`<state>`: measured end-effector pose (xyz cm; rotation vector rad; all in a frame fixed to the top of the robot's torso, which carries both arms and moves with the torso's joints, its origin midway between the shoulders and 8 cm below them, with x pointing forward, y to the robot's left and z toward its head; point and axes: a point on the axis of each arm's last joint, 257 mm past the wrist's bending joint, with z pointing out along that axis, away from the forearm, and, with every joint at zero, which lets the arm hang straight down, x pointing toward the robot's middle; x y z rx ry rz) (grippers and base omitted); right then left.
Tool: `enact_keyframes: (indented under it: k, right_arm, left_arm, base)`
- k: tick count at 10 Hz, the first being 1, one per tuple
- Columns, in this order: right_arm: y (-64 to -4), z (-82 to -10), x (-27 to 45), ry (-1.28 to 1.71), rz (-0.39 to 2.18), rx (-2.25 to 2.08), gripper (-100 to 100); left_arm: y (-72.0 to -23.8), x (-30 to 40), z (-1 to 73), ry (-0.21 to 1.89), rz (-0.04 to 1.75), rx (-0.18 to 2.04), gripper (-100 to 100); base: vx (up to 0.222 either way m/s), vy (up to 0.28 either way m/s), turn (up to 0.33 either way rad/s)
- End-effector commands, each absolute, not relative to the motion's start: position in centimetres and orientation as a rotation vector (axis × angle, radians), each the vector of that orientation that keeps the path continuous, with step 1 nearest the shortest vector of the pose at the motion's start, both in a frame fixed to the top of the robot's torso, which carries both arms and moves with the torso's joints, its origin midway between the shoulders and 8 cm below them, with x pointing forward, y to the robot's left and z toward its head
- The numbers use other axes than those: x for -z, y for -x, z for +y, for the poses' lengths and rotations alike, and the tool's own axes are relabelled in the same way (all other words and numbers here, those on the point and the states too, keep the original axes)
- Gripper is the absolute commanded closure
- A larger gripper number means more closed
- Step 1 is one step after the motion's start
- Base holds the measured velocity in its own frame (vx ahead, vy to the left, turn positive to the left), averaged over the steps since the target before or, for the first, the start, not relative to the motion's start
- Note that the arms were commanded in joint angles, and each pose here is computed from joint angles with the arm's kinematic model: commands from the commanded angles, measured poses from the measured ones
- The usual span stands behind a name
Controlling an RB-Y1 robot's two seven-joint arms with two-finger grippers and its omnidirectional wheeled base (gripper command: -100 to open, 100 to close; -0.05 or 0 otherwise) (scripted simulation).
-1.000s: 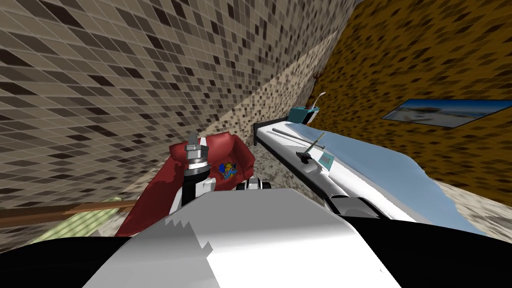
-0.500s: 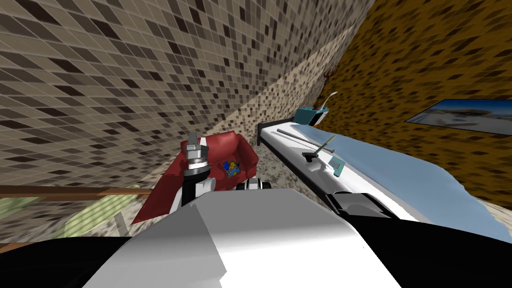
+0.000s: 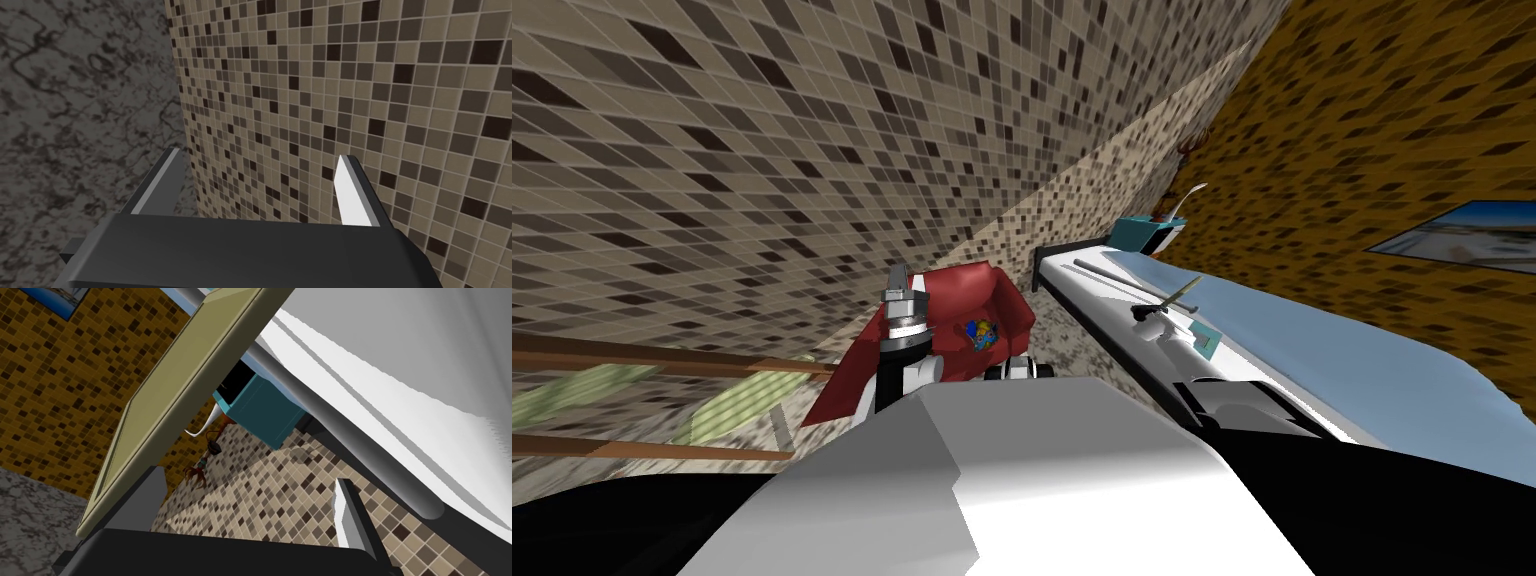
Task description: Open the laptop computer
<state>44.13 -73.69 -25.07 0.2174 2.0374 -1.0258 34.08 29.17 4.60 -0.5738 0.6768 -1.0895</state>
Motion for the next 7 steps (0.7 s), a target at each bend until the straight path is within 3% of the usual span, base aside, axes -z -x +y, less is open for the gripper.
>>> enact_keyframes:
  k: [1,7]
  right_arm:
    - [-42.3,-76.7,24.0,-0.222,2.056,1.132,-100]
    - [-37.5,-83.0,20.0,-0.244,2.083,1.386,-100]
  left_arm:
    - [-34.1,-4.6,29.2,0.574,0.677,1.089,0]
    - [-34.1,-4.6,29.2,0.574,0.677,1.089,0]
  base:
    - [-0.001,0.021,0.159]
    - [0.005,0.030,0.115]
